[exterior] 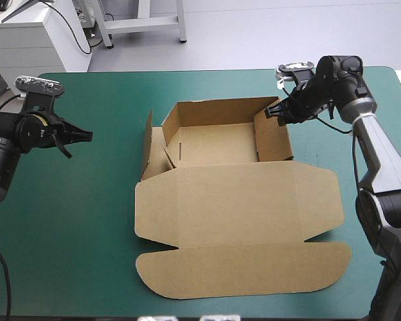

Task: Fold the box

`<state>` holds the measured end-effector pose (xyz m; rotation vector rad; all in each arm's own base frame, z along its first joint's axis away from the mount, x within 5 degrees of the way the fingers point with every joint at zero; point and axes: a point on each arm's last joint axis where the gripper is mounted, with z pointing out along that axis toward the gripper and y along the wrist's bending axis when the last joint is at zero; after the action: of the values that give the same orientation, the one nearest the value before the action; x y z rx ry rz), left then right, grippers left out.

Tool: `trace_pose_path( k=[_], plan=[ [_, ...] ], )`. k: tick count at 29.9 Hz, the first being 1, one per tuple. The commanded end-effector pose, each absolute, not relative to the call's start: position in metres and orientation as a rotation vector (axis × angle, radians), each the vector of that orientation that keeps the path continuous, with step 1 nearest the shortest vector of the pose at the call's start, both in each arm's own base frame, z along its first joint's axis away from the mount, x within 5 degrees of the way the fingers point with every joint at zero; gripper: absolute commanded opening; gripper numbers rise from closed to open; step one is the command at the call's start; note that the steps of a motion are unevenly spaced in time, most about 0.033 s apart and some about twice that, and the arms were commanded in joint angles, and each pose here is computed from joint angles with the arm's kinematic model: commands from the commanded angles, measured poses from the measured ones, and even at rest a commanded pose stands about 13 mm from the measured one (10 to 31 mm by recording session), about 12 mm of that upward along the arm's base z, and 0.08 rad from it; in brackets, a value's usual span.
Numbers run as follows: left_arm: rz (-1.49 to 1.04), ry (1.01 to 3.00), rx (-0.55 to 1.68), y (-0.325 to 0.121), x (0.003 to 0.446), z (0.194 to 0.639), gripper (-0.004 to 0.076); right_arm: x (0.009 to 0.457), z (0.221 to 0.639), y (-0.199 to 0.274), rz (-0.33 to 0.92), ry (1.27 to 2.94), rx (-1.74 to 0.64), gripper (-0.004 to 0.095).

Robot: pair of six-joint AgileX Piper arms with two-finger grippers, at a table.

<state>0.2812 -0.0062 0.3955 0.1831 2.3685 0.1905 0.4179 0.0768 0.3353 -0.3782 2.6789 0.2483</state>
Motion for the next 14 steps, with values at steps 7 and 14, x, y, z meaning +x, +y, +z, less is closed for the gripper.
trace_pose_path(
  k=[7, 14],
  plan=[
    [0.189, 2.274, 0.173, -0.006, 0.275, 0.415, 0.0001, 0.435, 0.307, 0.087, 0.401, 2.728, -0.364, 0.0341],
    [0.136, 2.297, 0.160, -0.009, 0.274, 0.413, 0.0001, 0.438, 0.308, 0.088, 0.422, 2.709, -0.278, -0.0007]
  ],
)
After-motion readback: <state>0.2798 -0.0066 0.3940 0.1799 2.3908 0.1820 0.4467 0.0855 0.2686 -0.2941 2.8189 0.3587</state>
